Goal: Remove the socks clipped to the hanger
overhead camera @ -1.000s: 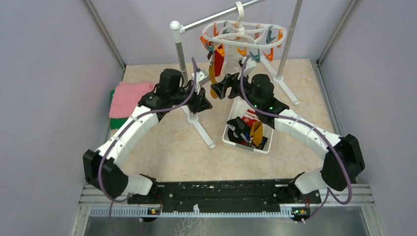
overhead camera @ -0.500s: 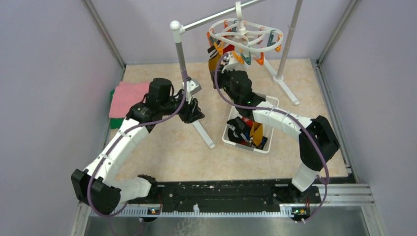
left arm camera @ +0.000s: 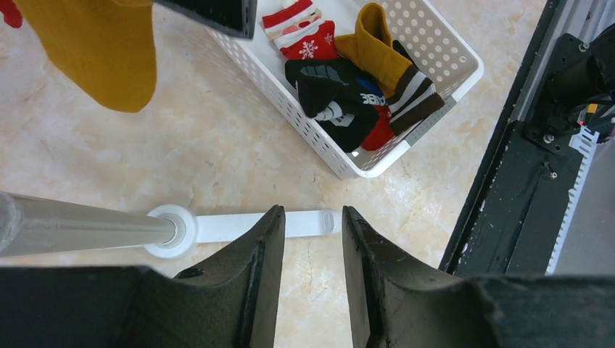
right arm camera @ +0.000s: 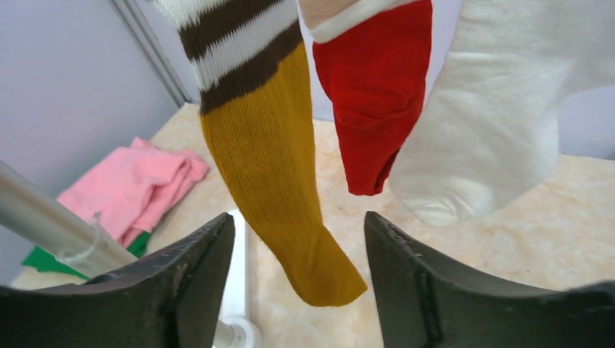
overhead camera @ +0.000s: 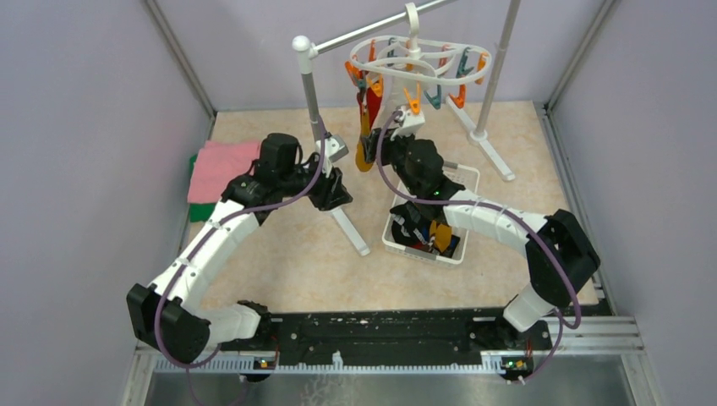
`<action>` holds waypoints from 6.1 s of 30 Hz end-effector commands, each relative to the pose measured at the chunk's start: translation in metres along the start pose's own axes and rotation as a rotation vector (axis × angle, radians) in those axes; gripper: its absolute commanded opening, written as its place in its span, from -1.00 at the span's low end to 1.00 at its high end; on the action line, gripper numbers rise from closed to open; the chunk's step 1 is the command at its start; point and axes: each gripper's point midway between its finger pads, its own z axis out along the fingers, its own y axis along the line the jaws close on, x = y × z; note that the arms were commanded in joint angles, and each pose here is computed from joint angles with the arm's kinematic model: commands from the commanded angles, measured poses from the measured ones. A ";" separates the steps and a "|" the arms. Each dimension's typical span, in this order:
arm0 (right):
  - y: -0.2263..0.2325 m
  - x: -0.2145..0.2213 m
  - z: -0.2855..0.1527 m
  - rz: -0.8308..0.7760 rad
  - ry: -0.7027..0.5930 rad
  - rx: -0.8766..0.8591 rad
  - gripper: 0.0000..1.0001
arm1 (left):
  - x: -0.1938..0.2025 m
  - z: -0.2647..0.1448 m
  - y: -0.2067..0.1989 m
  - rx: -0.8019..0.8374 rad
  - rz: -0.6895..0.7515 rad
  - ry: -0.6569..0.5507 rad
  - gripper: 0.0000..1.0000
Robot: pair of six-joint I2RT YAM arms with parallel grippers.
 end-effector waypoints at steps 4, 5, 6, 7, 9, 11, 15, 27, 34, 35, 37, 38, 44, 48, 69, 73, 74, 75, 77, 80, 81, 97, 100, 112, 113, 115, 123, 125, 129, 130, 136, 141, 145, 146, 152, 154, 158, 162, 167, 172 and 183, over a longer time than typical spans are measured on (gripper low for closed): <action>0.024 -0.014 0.003 -0.013 -0.084 -0.031 0.45 | -0.020 -0.005 0.000 0.001 0.042 -0.057 -0.18; 0.025 -0.016 0.007 -0.021 -0.086 -0.027 0.45 | -0.020 -0.005 0.000 -0.001 0.044 -0.057 -0.18; 0.024 -0.018 0.013 -0.033 -0.091 -0.013 0.44 | -0.021 -0.006 0.000 -0.003 0.045 -0.058 -0.18; 0.022 -0.019 0.019 -0.047 -0.095 0.007 0.40 | -0.021 -0.006 0.000 -0.004 0.047 -0.059 -0.19; 0.018 -0.024 0.033 -0.069 -0.107 0.049 0.27 | -0.022 -0.006 0.000 -0.005 0.046 -0.063 -0.19; 0.017 -0.024 0.046 -0.076 -0.106 0.056 -0.06 | -0.023 -0.006 0.000 -0.005 0.034 -0.067 -0.19; 0.027 -0.042 0.041 -0.054 -0.134 0.004 -1.00 | -0.023 -0.006 -0.003 0.010 0.019 -0.074 -0.18; 0.040 -0.072 -0.063 0.049 -0.087 -0.202 -1.00 | -0.045 0.018 0.009 0.036 0.000 -0.132 -0.18; 0.027 -0.070 -0.118 0.134 -0.029 -0.222 -1.00 | -0.055 0.020 0.004 0.073 -0.004 -0.152 -0.11; 0.023 -0.070 -0.125 0.142 -0.027 -0.215 -1.00 | -0.055 0.019 0.004 0.075 -0.004 -0.153 -0.11; 0.014 -0.068 -0.137 0.146 -0.020 -0.193 -1.00 | -0.055 0.019 0.004 0.076 -0.006 -0.153 -0.11; 0.008 -0.066 -0.142 0.145 -0.016 -0.180 -1.00 | -0.056 0.018 0.003 0.077 -0.004 -0.156 -0.11; -0.014 -0.065 -0.160 0.157 0.003 -0.132 -1.00 | -0.061 0.016 -0.005 0.117 -0.001 -0.171 -0.07; -0.004 -0.071 -0.162 0.185 0.008 -0.190 -1.00 | -0.061 0.015 -0.018 0.192 -0.009 -0.178 0.11; 0.078 -0.091 -0.153 0.468 0.137 -0.656 -1.00 | -0.073 0.022 -0.046 0.450 -0.028 -0.173 0.85; 0.082 -0.093 -0.148 0.500 0.137 -0.679 -1.00 | -0.068 0.024 -0.058 0.520 -0.083 -0.154 0.56; 0.082 -0.093 -0.146 0.501 0.138 -0.679 -1.00 | -0.068 0.024 -0.059 0.530 -0.086 -0.154 0.51; 0.082 -0.093 -0.145 0.500 0.135 -0.674 -1.00 | -0.068 0.023 -0.062 0.539 -0.090 -0.153 0.43; 0.078 -0.090 -0.142 0.494 0.134 -0.649 -1.00 | -0.069 0.023 -0.064 0.542 -0.091 -0.153 0.03; 0.070 -0.087 -0.140 0.466 0.137 -0.593 -0.73 | -0.067 0.026 -0.063 0.521 -0.103 -0.146 -0.71; 0.065 -0.086 -0.140 0.454 0.135 -0.566 -0.65 | -0.066 0.028 -0.061 0.504 -0.104 -0.145 -0.92; 0.054 -0.153 -0.092 0.235 0.014 -0.511 0.54 | -0.060 0.035 -0.080 0.502 -0.071 -0.126 -1.00; 0.055 -0.154 -0.081 0.248 0.015 -0.533 0.55 | -0.056 0.035 -0.081 0.505 -0.072 -0.122 -1.00; 0.054 -0.174 -0.067 0.254 -0.035 -0.553 0.30 | -0.056 0.033 -0.085 0.517 -0.068 -0.123 -1.00; 0.052 -0.176 -0.068 0.256 -0.042 -0.555 0.29 | -0.056 0.033 -0.085 0.517 -0.068 -0.124 -1.00; 0.049 -0.178 -0.069 0.269 -0.050 -0.564 0.24 | -0.055 0.033 -0.086 0.519 -0.072 -0.122 -1.00; 0.048 -0.181 -0.068 0.291 -0.048 -0.600 -0.11 | -0.056 0.035 -0.086 0.519 -0.072 -0.122 -1.00; 0.048 -0.181 -0.067 0.295 -0.046 -0.605 -0.29 | -0.056 0.036 -0.086 0.519 -0.072 -0.121 -1.00; 0.046 -0.180 -0.065 0.300 -0.032 -0.600 -0.63 | -0.057 0.041 -0.085 0.513 -0.064 -0.118 -1.00; 0.045 -0.181 -0.064 0.301 -0.031 -0.597 -0.67 | -0.057 0.043 -0.085 0.513 -0.063 -0.117 -1.00; 0.038 -0.181 -0.061 0.296 -0.019 -0.577 -0.83 | -0.055 0.068 -0.089 0.516 -0.024 -0.090 -1.00; 0.029 -0.179 -0.060 0.284 -0.007 -0.549 -0.86 | -0.064 0.100 -0.100 0.544 0.033 -0.064 -1.00; 0.023 -0.175 -0.061 0.289 -0.002 -0.530 -0.89 | -0.087 0.119 -0.107 0.571 0.073 -0.085 -1.00; 0.022 -0.174 -0.061 0.292 0.002 -0.527 -0.89 | -0.094 0.121 -0.109 0.575 0.086 -0.096 -1.00; 0.022 -0.174 -0.061 0.297 0.004 -0.528 -0.90 | -0.093 0.136 -0.106 0.555 0.115 -0.096 0.08; 0.022 -0.174 -0.061 0.299 0.006 -0.527 -0.90 | -0.078 0.135 -0.106 0.551 0.107 -0.069 0.87; 0.021 -0.173 -0.062 0.293 0.009 -0.523 -0.92 | -0.047 0.116 -0.108 0.530 0.125 -0.031 0.98; 0.019 -0.172 -0.063 0.291 0.011 -0.515 -0.92 | -0.026 0.088 -0.113 0.515 0.158 0.029 0.98; 0.016 -0.169 -0.065 0.298 0.019 -0.505 -0.93 | -0.014 0.056 -0.092 0.349 0.131 0.051 0.98; 0.011 -0.167 -0.074 0.285 0.032 -0.482 -0.94 | -0.010 0.035 -0.060 0.215 0.087 0.040 0.98; -0.038 -0.165 -0.100 0.251 0.037 -0.349 -0.94 | -0.048 0.051 -0.010 0.056 0.076 -0.051 0.98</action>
